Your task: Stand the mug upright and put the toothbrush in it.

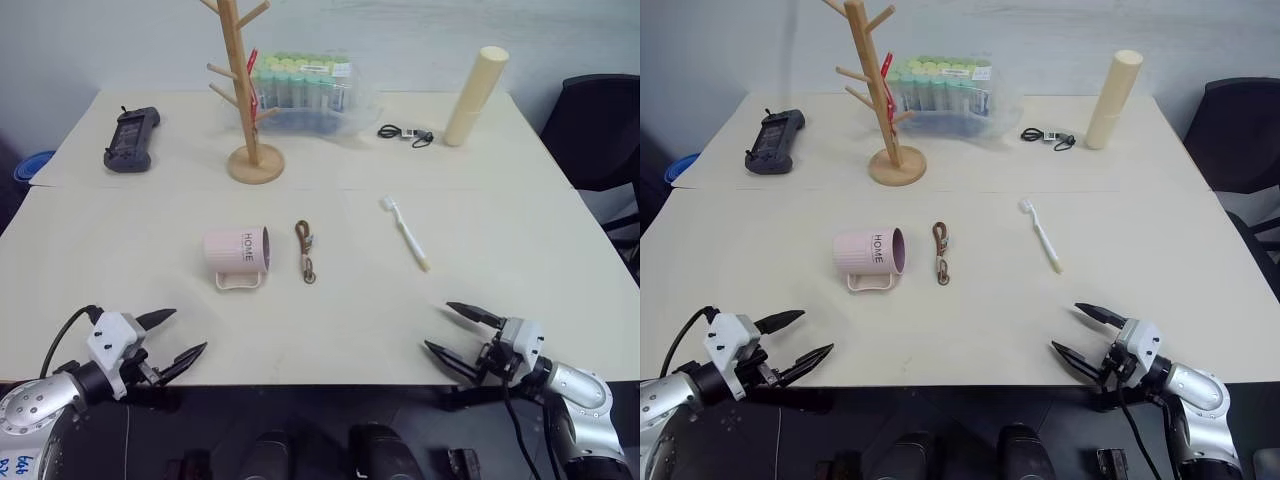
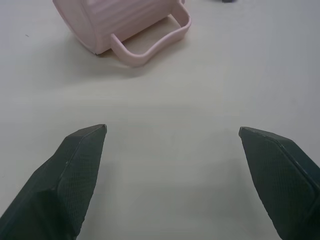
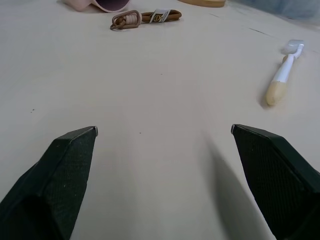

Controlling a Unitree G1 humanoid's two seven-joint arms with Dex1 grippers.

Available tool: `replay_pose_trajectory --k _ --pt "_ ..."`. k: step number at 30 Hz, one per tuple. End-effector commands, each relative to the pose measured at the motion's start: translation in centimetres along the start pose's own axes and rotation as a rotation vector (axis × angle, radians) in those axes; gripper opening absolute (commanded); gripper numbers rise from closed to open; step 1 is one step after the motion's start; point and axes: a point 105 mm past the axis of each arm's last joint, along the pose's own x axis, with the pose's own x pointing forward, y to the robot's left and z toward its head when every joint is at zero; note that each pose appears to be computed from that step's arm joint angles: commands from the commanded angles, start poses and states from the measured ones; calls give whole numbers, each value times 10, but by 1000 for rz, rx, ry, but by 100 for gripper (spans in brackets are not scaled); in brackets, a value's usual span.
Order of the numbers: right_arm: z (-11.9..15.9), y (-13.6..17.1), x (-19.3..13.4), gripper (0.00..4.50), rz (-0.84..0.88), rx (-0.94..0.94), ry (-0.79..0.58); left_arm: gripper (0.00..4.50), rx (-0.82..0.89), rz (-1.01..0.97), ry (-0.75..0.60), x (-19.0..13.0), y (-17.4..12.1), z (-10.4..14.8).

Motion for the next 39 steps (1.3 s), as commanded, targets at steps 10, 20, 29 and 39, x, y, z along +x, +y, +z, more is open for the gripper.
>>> replay_pose_trajectory --k 10,20,29,39 --pt "47 15 61 448 132 -12 -55 450 -15 -87 -110 -1 -6 44" --pt "108 22 220 448 19 107 20 450 12 -172 -172 2 -14 56" --pt "68 34 257 430 -91 140 308 450 33 -126 -165 -1 -19 48" --pt "62 41 247 115 -25 217 349 450 52 -99 -159 -3 -19 44"
